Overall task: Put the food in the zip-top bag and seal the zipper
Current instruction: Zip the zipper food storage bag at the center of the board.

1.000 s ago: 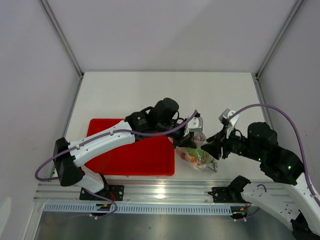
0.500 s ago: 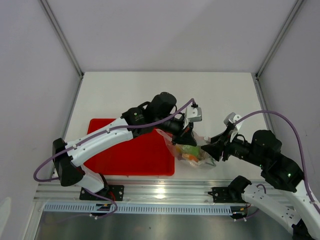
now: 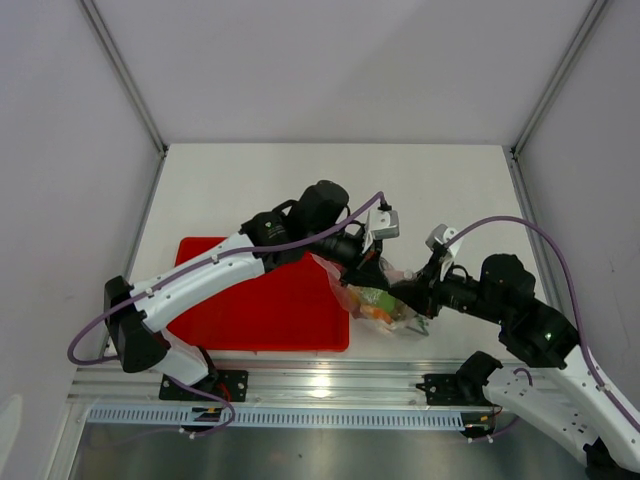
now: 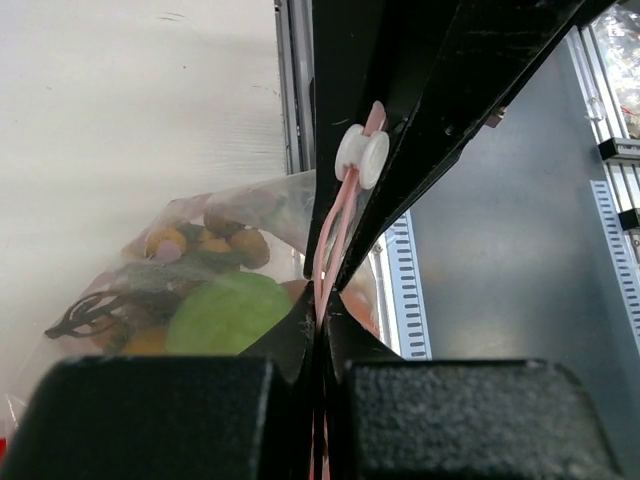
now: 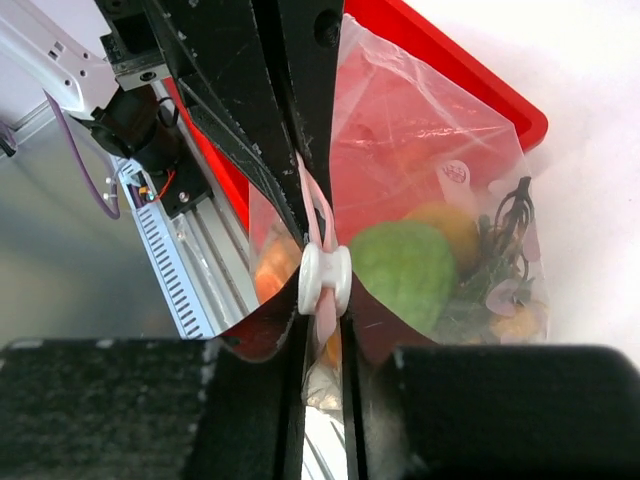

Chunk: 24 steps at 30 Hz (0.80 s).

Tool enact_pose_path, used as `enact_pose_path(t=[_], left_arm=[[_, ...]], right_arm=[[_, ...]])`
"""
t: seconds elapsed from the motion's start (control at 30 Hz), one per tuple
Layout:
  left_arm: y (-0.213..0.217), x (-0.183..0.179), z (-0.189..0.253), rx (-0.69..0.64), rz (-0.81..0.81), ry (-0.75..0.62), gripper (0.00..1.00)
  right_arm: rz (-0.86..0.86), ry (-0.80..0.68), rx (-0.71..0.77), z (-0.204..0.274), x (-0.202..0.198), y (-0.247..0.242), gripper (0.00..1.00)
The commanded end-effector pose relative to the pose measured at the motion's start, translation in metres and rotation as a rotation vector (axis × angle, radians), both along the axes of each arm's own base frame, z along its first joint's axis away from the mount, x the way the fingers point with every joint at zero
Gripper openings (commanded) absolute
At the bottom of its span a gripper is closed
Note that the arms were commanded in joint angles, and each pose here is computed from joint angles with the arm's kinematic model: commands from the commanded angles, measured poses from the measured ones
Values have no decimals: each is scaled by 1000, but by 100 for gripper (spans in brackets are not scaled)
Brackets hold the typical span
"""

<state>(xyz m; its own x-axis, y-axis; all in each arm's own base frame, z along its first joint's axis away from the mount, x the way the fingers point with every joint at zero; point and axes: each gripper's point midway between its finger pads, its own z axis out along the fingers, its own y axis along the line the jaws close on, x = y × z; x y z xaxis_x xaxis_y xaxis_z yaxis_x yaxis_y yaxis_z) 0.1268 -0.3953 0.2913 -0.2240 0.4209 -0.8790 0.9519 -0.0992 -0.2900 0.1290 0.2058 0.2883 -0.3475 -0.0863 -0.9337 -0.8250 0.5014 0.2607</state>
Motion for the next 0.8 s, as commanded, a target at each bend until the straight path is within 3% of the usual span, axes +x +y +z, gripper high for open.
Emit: enact_pose_path(t=[0.0, 0.03, 0.1, 0.33, 0.37, 0.43, 0.47, 0.57, 0.77], left_arm=[[6, -12, 29, -94, -50, -11, 0], [7, -12, 30, -98, -51, -15, 1], [8, -11, 29, -94, -48, -13, 0], [11, -7, 29, -109, -27, -50, 4], [14, -8, 34, -132, -21, -71, 20], [13, -6, 41, -187, -6, -106, 40], [17, -10, 55, -233, -10, -135, 56], [19, -17, 76, -326, -44, -171, 77], [5, -14, 87, -310, -79, -136, 77]], right_arm=[[-7, -46, 54, 13, 2, 1, 15], [-4, -46, 57, 13, 1, 1, 13], [-6, -40, 61, 13, 1, 1, 0], [4, -36, 109, 26, -1, 5, 0], [10, -33, 109, 26, -1, 6, 0], [34, -26, 102, 27, -3, 9, 0], [45, -11, 87, 24, -2, 12, 0], [82, -12, 67, 25, -5, 15, 0], [152, -41, 53, 37, -16, 15, 0]])
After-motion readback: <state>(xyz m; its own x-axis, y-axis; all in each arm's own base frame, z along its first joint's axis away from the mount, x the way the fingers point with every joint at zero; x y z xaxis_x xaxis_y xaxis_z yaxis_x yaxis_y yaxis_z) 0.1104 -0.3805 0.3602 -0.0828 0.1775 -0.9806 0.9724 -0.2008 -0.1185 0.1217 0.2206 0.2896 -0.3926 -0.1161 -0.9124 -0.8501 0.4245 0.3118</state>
